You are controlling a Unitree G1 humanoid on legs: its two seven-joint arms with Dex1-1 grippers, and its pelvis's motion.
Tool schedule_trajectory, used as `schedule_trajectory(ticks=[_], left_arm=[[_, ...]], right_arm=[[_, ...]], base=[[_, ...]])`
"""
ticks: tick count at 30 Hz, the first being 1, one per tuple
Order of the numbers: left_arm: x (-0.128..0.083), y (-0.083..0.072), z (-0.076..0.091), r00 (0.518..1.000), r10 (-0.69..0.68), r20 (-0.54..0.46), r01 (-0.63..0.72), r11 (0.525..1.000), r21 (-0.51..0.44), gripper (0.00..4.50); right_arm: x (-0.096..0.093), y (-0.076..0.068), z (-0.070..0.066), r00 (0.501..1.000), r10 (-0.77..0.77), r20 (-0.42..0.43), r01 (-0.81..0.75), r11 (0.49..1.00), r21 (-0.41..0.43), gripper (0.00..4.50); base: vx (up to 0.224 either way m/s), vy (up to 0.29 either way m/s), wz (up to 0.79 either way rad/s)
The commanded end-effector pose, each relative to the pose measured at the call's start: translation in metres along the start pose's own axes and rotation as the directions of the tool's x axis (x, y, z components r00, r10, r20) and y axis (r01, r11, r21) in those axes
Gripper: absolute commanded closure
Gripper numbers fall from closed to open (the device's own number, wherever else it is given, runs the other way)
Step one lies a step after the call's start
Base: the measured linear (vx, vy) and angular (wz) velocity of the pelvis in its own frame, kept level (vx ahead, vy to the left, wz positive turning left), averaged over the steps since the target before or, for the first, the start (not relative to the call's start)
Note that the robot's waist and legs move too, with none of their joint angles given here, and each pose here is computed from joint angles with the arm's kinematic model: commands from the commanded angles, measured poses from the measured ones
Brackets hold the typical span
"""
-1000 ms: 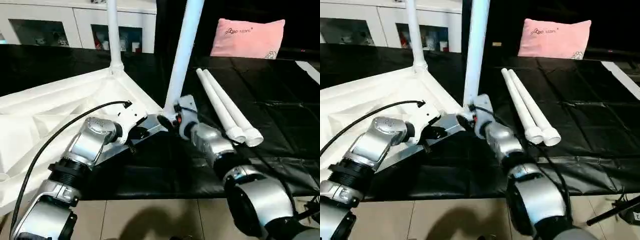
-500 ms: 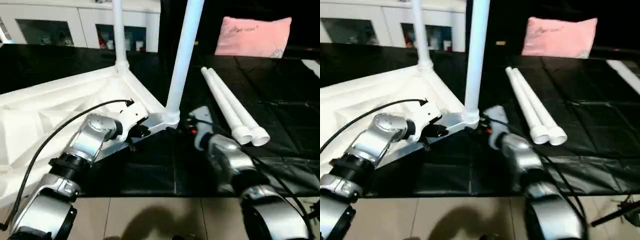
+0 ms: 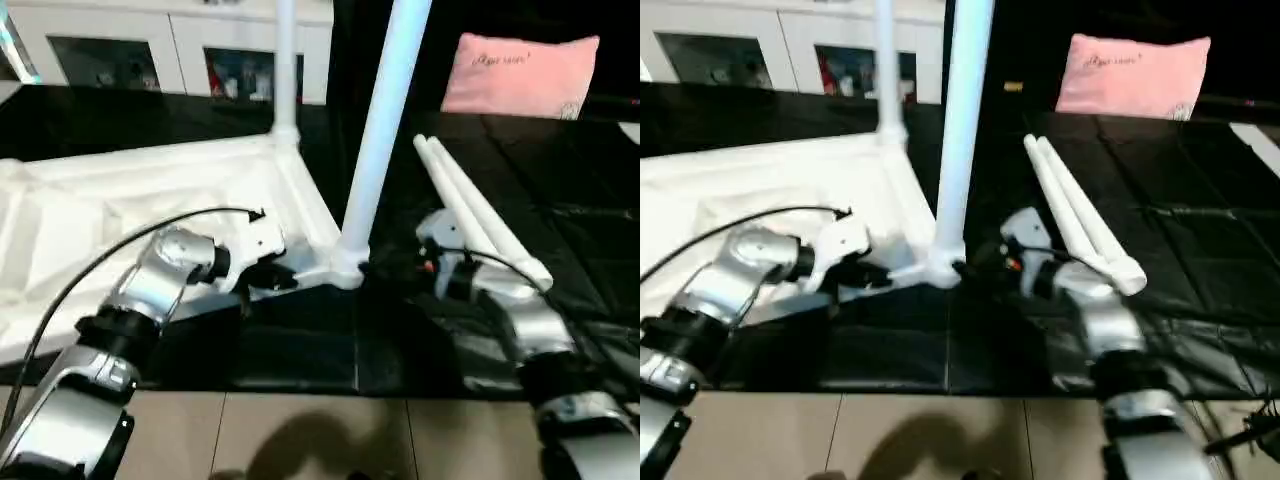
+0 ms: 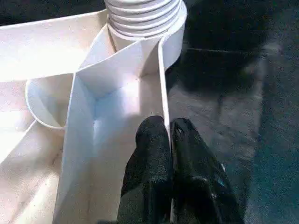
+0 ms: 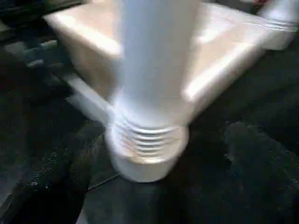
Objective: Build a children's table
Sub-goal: Rotate leg to tighten
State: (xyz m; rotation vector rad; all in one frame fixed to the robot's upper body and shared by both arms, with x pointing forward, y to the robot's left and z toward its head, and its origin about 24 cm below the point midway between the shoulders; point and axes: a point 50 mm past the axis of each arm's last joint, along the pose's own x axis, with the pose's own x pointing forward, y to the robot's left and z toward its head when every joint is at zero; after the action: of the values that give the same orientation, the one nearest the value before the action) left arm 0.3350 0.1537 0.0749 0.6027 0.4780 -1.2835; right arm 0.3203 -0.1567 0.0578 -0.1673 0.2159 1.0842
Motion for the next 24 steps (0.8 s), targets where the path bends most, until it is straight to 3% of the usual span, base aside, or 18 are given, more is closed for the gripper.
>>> schedule_trajectory(ticks=[1,7,17,24], left_arm=[[0.009,-0.007,0.001,0.995,-0.097,-0.039,0.099,0.994,0.052,4.5],[0.008,-0.01,0.001,0.984,-0.17,-0.058,0.175,0.98,0.093,4.5],[0.006,-0.016,0.001,0.963,-0.252,-0.097,0.265,0.953,0.148,4.5],[0.008,-0.018,0.002,0.956,-0.276,-0.1,0.289,0.943,0.162,4.5]], right_arm=[[-0.001,0.003,0.004,0.998,0.065,-0.006,-0.065,0.998,-0.021,0.1],[0.002,0.003,0.006,0.987,0.155,-0.041,-0.158,0.985,-0.074,0.1],[0.01,0.003,0.01,0.977,0.213,-0.03,-0.214,0.975,-0.064,0.1],[0.014,0.008,0.008,0.952,0.304,-0.031,-0.305,0.951,-0.043,0.69]], base=[[0.0,0.0,0.0],[0.0,0.0,0.0],[0.0,0.0,0.0],[0.0,0.0,0.0]])
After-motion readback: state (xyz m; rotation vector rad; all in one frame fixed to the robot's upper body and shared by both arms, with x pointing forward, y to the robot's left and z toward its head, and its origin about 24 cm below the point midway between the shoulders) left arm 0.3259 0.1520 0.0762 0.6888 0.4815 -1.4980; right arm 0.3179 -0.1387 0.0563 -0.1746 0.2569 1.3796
